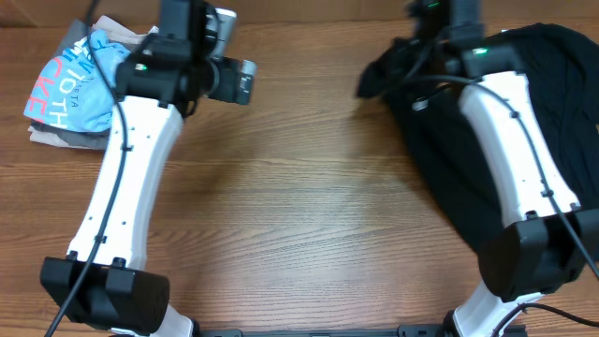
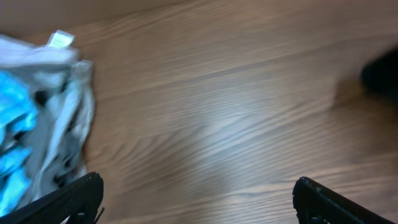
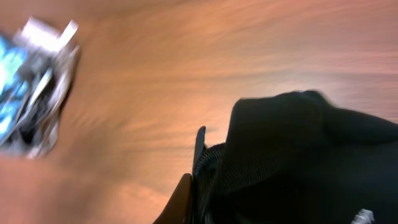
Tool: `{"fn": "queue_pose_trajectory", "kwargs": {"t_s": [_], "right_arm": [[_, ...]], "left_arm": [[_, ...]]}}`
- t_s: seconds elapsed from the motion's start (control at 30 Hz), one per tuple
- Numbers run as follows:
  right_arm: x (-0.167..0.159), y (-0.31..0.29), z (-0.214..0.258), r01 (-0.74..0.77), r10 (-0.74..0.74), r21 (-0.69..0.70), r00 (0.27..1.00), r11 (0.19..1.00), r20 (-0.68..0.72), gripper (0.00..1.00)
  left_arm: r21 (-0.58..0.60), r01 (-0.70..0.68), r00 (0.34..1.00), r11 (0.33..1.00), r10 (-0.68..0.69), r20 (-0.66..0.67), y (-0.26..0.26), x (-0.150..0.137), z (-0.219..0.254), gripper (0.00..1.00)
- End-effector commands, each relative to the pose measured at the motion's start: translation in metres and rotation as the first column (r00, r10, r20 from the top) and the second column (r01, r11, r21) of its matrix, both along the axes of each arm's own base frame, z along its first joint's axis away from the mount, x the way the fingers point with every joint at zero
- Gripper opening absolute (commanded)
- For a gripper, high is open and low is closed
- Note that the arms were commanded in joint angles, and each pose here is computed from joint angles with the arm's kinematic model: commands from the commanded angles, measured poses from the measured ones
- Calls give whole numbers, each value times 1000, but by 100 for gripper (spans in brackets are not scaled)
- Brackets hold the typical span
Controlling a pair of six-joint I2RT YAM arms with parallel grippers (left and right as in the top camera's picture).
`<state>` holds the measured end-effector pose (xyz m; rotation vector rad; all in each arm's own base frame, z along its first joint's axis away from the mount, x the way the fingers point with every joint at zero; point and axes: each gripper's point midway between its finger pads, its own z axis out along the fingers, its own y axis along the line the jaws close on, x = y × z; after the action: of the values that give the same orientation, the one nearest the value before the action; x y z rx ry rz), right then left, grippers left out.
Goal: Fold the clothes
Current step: 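Drag the black t-shirt with the right gripper toward the table center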
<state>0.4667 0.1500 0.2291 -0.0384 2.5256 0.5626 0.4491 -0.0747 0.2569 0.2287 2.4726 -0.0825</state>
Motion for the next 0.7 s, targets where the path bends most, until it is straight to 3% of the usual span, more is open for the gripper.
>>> {"fn": "queue_pose_trajectory", "kwargs": {"t_s": [0.0,0.27,0.5,0.67], "right_arm": [[-29,65,16,-164,163,40,986,986,17,4],[-115,171,36,-473,472,105,881,875,35,4],[-179,180,98,-581,566,92,811,809,151,4],[-196,169,99,-559,553,13,822,829,135,4]], "left_arm": [[-16,-144,989,989,145,9,41,3,13,100],[-37,-300,954,953,299,-32,102,-5,8,99],[-51,-314,949,948,313,-35,109,-12,14,98],[-62,-312,950,948,313,9,108,-19,33,98]]}}
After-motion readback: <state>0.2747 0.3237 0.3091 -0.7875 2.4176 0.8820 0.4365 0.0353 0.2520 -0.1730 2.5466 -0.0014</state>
